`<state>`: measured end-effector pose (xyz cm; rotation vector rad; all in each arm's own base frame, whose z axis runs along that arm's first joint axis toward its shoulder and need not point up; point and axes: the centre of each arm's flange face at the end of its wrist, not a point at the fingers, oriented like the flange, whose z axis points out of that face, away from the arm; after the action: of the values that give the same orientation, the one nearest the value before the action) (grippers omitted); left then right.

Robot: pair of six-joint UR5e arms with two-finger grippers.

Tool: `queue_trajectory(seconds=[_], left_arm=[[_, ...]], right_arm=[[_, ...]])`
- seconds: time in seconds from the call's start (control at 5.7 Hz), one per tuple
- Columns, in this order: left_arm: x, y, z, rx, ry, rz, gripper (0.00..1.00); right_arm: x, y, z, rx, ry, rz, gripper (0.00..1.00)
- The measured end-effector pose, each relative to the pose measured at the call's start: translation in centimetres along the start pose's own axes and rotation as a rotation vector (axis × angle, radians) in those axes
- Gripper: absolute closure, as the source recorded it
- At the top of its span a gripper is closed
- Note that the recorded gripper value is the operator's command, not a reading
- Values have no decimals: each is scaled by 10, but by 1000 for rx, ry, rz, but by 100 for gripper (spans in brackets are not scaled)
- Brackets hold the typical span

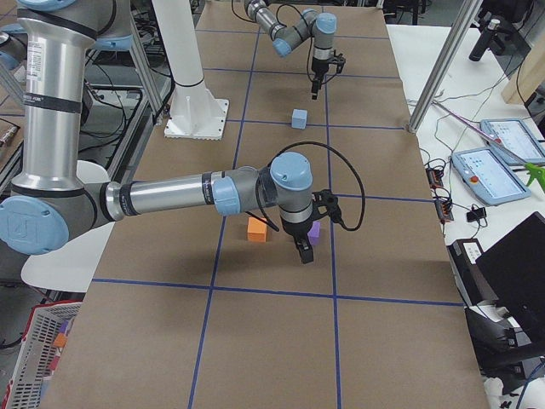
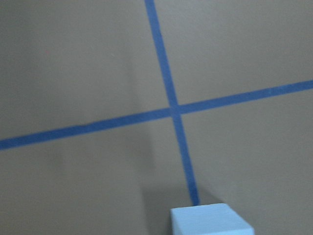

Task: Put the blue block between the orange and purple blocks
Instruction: 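Open the left gripper and lift it away from the cube, then grasp the light blue cube with the right gripper while the left arm withdraws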

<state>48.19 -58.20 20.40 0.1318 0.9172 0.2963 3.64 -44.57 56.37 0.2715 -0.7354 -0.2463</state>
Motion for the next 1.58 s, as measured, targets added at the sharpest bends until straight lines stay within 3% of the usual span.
queue_trajectory(seconds=[0.35,0.7,0.88,1.23,1.58], left_arm=[[-198,-6,-43,1,-57,212,0],[-410,53,-100,23,-127,265,0],[-491,100,-130,43,-133,226,0],[-595,210,-162,68,-128,113,0],[-618,275,-168,38,-125,5,0]], right_arm=[[-64,-67,-12,71,-96,121,1],[-225,-149,10,50,-167,203,0],[-334,-174,37,33,-145,250,0],[-509,-187,65,-9,-61,330,0],[-602,-191,107,-21,10,379,0]])
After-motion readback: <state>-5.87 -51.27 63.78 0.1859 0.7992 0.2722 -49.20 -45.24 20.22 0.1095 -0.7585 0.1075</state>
